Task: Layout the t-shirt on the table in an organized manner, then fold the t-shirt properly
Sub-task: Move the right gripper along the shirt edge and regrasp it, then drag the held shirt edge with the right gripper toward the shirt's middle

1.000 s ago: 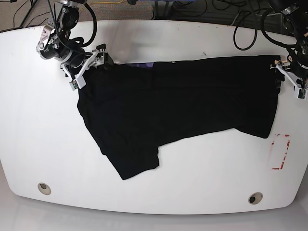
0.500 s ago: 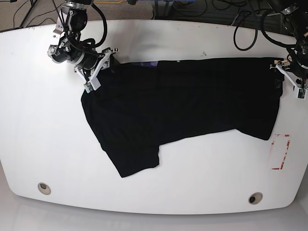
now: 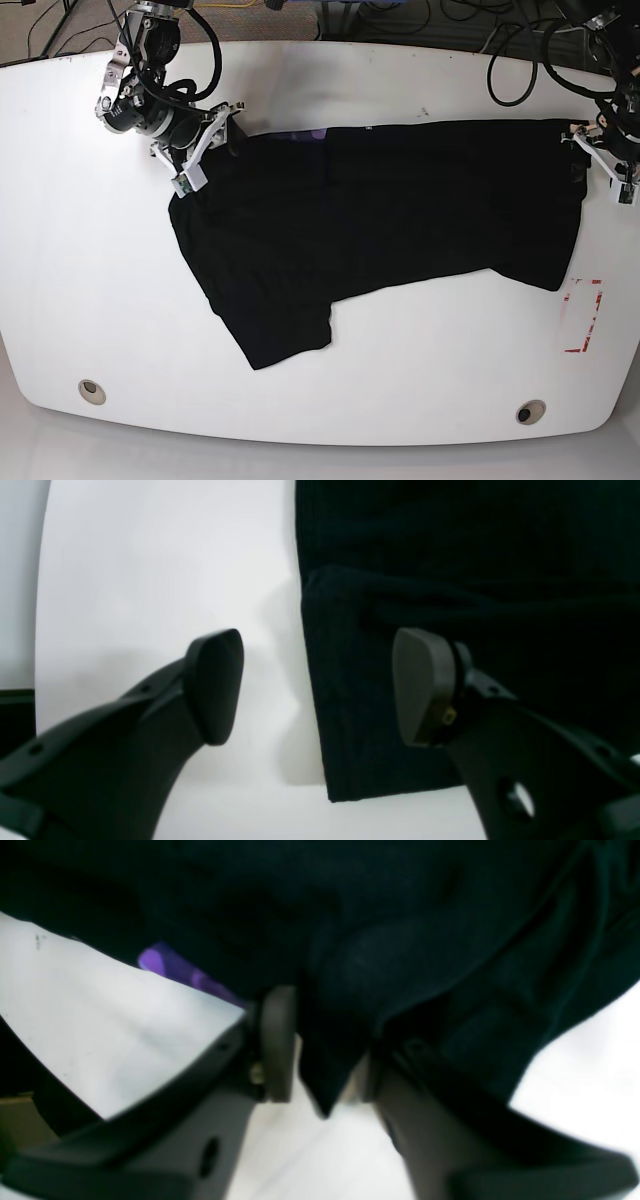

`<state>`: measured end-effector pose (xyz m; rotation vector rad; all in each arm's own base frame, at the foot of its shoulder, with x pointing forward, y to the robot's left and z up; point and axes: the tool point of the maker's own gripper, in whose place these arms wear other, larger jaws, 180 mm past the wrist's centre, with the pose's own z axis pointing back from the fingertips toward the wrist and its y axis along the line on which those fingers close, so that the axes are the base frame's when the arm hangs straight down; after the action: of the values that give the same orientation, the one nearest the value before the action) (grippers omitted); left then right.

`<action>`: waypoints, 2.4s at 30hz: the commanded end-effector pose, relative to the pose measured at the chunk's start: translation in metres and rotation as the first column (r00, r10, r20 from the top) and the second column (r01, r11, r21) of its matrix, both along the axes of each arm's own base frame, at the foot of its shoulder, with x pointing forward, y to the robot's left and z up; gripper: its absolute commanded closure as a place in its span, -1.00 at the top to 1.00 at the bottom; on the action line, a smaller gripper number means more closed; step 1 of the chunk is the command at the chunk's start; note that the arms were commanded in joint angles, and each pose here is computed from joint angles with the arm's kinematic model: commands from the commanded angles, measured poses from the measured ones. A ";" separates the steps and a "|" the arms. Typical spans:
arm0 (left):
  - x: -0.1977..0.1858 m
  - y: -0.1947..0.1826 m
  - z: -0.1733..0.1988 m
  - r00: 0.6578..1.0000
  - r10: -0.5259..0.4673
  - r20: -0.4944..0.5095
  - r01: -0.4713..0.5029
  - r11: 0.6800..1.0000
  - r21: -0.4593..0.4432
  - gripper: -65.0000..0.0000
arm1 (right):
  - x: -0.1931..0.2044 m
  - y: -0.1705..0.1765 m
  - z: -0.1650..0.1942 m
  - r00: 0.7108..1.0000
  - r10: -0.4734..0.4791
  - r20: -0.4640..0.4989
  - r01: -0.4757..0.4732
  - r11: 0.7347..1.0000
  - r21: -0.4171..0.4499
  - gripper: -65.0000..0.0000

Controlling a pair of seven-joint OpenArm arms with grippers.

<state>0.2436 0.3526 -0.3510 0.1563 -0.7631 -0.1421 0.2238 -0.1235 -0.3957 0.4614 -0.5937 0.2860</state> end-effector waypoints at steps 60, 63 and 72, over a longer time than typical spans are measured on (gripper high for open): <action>0.008 0.003 0.013 0.999 -0.014 0.040 0.014 1.000 0.020 0.35 | 0.003 -0.001 0.023 0.998 0.031 0.056 -0.029 0.999 -0.037 -0.93; 0.008 0.004 0.014 0.999 -0.015 0.040 0.014 1.000 0.021 0.35 | 0.000 -0.003 0.026 0.998 0.041 0.046 -0.038 0.997 -0.063 -0.74; 0.008 0.003 0.013 0.999 -0.014 0.040 0.014 1.000 0.020 0.35 | 0.007 0.013 0.050 0.992 0.058 0.114 -0.059 0.998 0.004 -0.80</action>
<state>0.2443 0.3522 -0.3508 0.1569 -0.7619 -0.1484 0.2227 -0.1151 -0.3601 0.4476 -0.6358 0.3576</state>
